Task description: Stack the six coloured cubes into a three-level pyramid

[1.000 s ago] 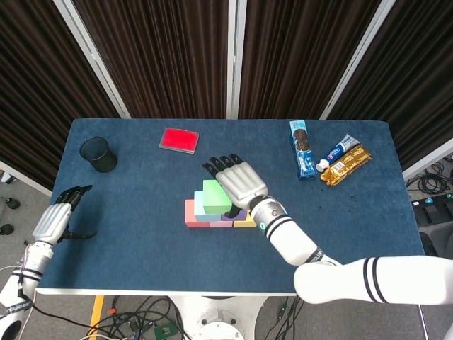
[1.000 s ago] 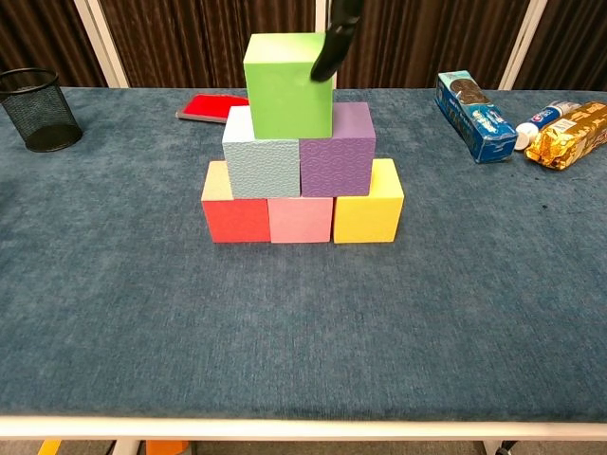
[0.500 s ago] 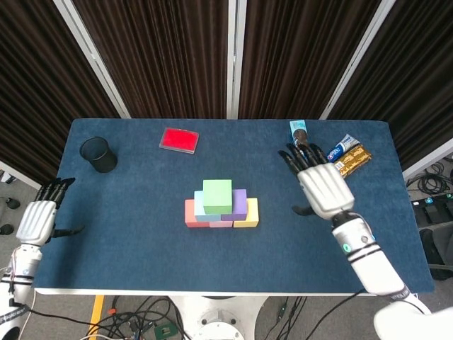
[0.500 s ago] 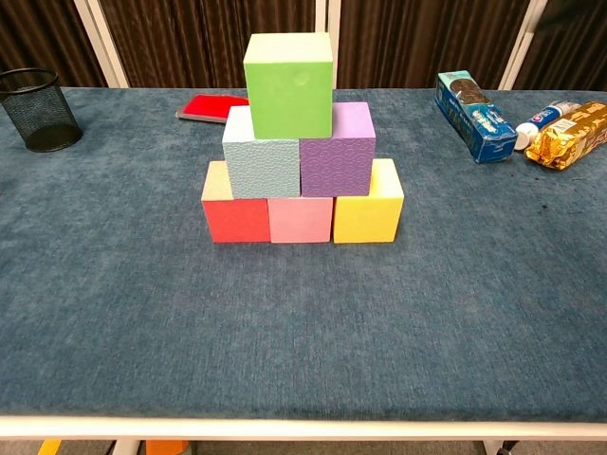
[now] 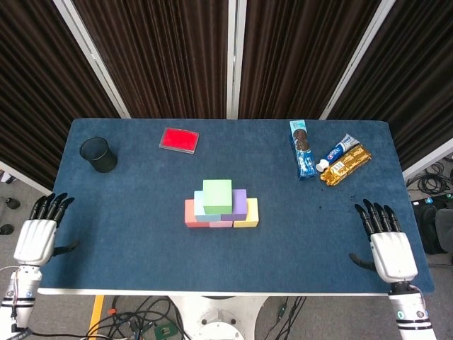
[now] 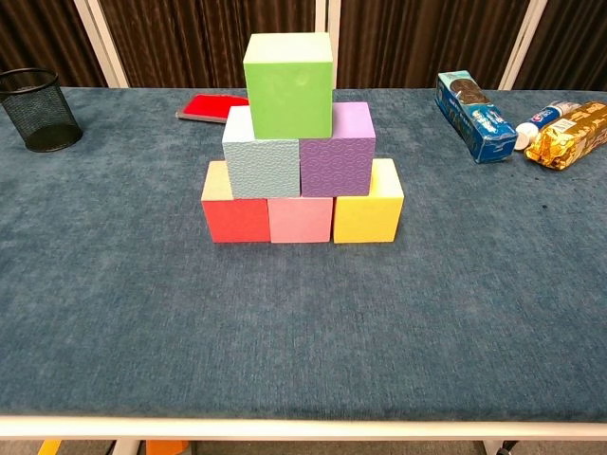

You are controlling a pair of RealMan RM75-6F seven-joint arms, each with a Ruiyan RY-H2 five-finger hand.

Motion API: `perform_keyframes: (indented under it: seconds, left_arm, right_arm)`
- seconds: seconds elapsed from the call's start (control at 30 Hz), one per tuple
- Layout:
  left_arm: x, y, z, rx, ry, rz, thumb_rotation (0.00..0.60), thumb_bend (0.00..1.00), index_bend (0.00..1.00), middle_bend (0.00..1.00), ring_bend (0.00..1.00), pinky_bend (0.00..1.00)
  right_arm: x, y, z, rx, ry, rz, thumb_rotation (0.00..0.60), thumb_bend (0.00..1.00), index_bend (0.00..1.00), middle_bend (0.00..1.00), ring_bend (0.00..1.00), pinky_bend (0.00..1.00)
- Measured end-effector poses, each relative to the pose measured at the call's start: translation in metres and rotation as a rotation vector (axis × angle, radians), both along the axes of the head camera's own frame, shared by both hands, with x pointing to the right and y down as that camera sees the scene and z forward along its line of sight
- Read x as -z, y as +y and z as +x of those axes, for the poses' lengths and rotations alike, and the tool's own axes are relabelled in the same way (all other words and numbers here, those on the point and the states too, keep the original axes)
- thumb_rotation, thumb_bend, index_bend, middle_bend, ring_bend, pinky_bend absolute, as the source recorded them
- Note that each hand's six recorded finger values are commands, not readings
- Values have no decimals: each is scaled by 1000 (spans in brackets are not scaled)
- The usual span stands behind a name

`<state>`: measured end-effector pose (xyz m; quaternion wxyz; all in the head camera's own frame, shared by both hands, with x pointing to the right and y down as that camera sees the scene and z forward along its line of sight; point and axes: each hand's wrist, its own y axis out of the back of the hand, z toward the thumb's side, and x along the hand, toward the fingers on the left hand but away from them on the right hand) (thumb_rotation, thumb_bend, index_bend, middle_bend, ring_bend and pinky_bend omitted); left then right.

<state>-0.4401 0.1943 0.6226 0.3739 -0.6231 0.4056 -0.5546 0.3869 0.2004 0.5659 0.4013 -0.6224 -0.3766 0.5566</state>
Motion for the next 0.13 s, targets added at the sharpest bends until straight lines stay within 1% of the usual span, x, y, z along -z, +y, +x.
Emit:
perform_keyframes:
  seconds: [0.13]
  left_arm:
    - [1, 4, 0, 0, -6, 3, 600, 0, 98, 67, 0, 71]
  right_arm:
    - [-1, 3, -1, 3, -7, 21, 600, 0, 0, 0, 0, 0]
